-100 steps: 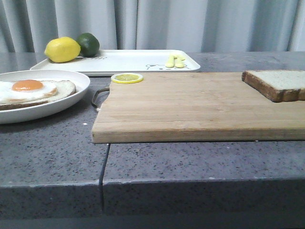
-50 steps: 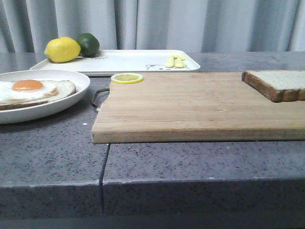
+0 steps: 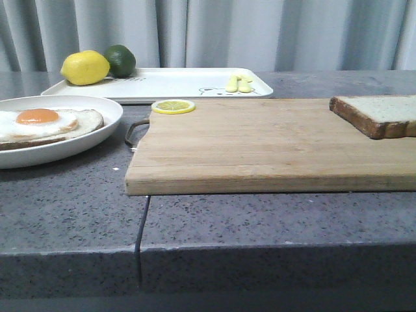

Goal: Place bread and move sandwich to tray
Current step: 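Grasp the white bread slice with the right gripper and lift it, then carry the bread with the right gripper over the egg toast plate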

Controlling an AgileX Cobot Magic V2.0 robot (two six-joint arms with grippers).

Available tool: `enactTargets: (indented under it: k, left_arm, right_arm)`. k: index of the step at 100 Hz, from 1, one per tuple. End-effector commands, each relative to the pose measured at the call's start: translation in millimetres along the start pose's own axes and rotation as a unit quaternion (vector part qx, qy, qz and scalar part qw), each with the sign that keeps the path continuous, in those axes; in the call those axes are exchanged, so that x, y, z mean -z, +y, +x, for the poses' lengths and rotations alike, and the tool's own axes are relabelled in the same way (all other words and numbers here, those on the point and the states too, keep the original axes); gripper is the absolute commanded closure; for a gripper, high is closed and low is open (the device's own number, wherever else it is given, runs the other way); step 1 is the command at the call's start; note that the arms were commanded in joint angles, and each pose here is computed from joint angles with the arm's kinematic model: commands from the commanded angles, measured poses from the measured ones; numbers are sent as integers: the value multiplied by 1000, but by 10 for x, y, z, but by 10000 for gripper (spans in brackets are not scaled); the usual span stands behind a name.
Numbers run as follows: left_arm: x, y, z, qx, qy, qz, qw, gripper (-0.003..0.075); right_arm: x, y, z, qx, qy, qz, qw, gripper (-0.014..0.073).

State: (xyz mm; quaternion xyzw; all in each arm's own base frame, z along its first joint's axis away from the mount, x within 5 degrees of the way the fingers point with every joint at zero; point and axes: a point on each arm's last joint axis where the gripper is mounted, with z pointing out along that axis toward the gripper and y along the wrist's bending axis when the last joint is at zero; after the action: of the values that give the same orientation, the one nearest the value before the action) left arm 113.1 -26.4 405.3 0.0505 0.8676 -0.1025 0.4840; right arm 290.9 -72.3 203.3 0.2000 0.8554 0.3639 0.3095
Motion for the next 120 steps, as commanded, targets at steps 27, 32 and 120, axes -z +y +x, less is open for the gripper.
enactTargets:
  k: [27,32,120]
  left_arm:
    - [59,-31,-133,1,-45,10,999,335]
    - [59,-31,-133,1,-45,10,999,335]
    - [59,-31,-133,1,-45,10,999,335]
  right_arm:
    - [375,518,-77,31,-63,-58,996,655]
    - [450,621,-70,34,-76,-71,994,655]
    - [-26,2434,809,41,-49,-240,969,655]
